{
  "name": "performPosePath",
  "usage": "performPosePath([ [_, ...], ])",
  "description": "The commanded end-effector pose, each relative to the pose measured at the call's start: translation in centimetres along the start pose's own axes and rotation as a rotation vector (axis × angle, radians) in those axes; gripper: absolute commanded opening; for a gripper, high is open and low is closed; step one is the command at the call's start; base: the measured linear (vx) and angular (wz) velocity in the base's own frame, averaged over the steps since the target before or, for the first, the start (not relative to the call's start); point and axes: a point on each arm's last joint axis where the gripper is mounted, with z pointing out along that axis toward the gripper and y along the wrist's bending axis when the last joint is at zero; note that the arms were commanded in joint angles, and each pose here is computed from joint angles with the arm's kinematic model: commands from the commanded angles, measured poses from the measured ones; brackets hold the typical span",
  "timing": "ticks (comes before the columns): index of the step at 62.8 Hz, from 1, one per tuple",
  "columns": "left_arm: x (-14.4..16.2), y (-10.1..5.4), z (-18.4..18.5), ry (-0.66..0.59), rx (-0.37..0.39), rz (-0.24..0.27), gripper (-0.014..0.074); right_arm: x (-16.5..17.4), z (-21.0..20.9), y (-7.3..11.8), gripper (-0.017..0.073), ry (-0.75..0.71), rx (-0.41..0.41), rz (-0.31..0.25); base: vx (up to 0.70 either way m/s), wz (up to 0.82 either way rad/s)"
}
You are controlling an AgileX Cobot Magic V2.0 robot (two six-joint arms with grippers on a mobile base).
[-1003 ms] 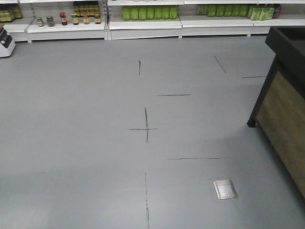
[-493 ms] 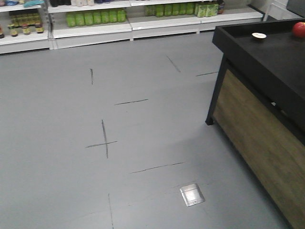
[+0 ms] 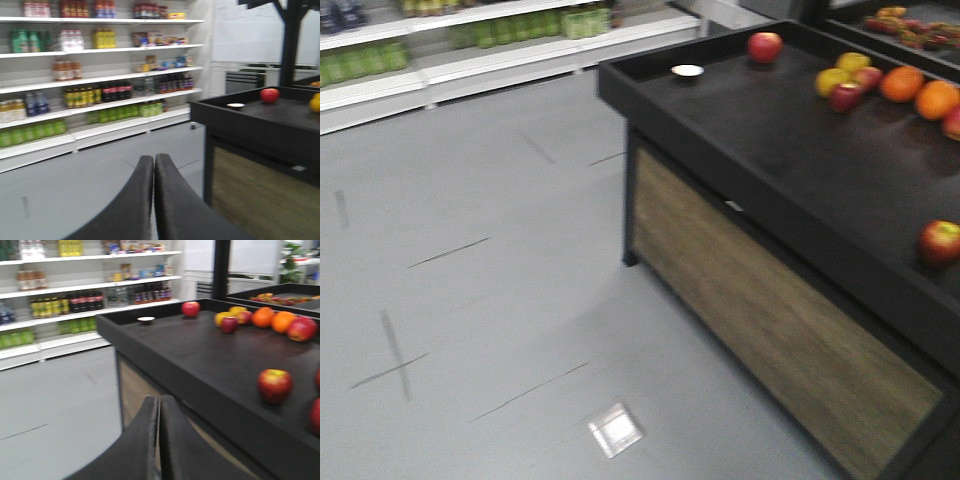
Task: Pick three apples into basket with both arms
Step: 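Turn and approach the table holding the light-blue basket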
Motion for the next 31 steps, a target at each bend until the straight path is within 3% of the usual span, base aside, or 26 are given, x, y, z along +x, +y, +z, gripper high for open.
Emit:
performPosePath([
  [1, 0.13, 0.03, -0.07, -0.056, -0.004, -0.012, -0.0006, -0.25, -0.03, 0.14, -0.0004, -0.068, -0.015, -0.013, 0.17, -0.67],
  [31, 0.13, 0.03, -0.07, -0.056, -0.004, -0.012, -0.0006, -0.25, -0.03, 0.14, -0.0004, -0.068, -0.015, -0.013, 0.15, -0.62],
])
